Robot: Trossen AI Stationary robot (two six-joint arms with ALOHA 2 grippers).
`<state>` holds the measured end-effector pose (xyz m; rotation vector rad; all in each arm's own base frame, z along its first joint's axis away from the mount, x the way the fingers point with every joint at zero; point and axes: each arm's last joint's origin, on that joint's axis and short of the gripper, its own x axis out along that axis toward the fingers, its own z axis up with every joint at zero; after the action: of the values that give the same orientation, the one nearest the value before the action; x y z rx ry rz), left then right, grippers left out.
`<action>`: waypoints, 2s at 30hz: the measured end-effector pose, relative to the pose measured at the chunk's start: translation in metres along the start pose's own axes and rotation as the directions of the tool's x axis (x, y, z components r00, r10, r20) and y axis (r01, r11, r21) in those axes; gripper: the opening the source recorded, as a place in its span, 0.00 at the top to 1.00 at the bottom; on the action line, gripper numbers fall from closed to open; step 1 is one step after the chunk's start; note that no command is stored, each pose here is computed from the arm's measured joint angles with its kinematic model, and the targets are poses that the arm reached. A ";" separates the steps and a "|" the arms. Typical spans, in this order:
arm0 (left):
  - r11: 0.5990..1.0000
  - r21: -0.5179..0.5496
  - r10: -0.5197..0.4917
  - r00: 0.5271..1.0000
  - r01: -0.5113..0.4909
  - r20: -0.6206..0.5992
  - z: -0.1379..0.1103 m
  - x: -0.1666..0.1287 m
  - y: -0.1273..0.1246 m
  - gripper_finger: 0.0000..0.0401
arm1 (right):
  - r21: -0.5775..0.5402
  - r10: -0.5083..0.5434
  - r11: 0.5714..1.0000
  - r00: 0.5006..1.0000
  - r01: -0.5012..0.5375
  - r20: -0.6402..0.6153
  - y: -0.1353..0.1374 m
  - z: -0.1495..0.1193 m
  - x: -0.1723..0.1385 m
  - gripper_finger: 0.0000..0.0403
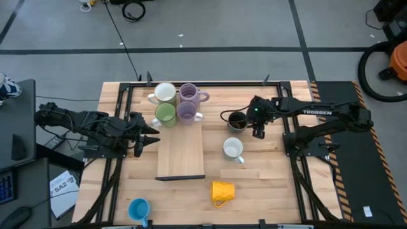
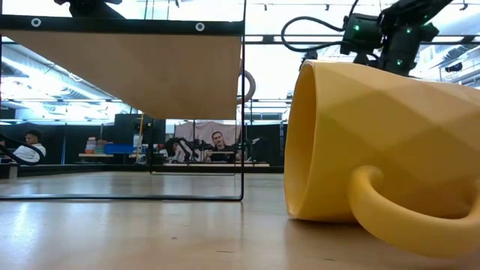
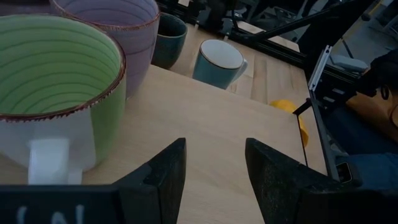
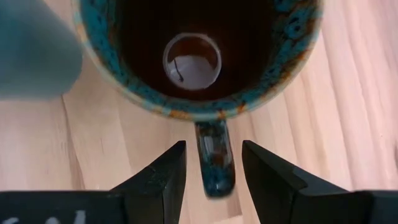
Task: Place coffee mugs
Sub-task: Put the blue patterned mug on the shelf
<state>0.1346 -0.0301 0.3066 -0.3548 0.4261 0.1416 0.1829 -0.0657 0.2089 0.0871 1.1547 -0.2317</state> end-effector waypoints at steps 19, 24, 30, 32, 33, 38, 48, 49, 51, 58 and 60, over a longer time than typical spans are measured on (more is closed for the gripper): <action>1.000 0.000 0.000 1.000 0.000 0.000 0.000 0.000 0.000 0.57 | 0.107 -0.002 0.994 1.000 -0.001 0.029 0.000 0.001 0.002 0.61; 1.000 0.000 0.000 1.000 0.000 0.000 0.000 0.000 0.000 0.57 | 0.107 0.009 0.994 1.000 -0.012 0.030 0.001 0.001 0.002 0.68; 1.000 0.000 0.000 1.000 0.000 0.000 0.000 0.000 0.000 0.57 | 0.126 0.030 0.991 0.999 -0.034 0.032 0.001 0.001 0.002 0.82; 1.000 0.000 0.000 1.000 0.000 0.000 0.000 0.000 0.000 0.57 | 0.131 0.031 0.991 0.999 -0.035 0.032 0.001 0.001 0.002 0.83; 1.000 0.000 0.000 1.000 0.000 0.000 0.000 0.000 0.000 0.57 | 0.131 0.039 0.990 0.999 -0.043 0.033 0.002 0.001 0.002 0.83; 1.000 0.000 0.000 1.000 0.000 0.000 0.000 0.000 0.000 0.57 | 0.167 0.048 0.984 0.998 -0.054 0.039 0.002 0.002 0.002 0.82; 1.000 0.000 0.000 1.000 0.000 0.000 0.000 0.000 0.000 0.57 | 0.170 0.050 0.983 0.996 -0.062 0.077 0.004 0.006 0.002 0.83; 1.000 0.000 0.000 1.000 0.000 0.000 0.000 0.000 0.000 0.57 | 0.165 0.052 0.984 0.995 -0.066 0.086 0.005 0.007 0.002 0.83; 1.000 0.000 0.000 1.000 0.000 0.000 0.000 0.000 0.000 0.57 | 0.151 0.058 0.986 0.992 -0.074 0.108 0.008 0.009 0.001 0.83; 1.000 0.000 0.000 1.000 0.000 0.000 0.000 0.000 0.000 0.57 | 0.115 0.085 0.988 0.985 -0.103 0.150 0.018 0.018 -0.005 0.83; 1.000 0.000 0.000 1.000 0.000 0.001 0.000 0.000 0.000 0.57 | 0.103 0.091 0.989 0.981 -0.110 0.170 0.020 0.022 -0.009 0.83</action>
<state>0.1346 -0.0301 0.3066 -0.3551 0.4255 0.1418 0.2039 -0.0489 0.2253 0.2209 0.9692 -0.2099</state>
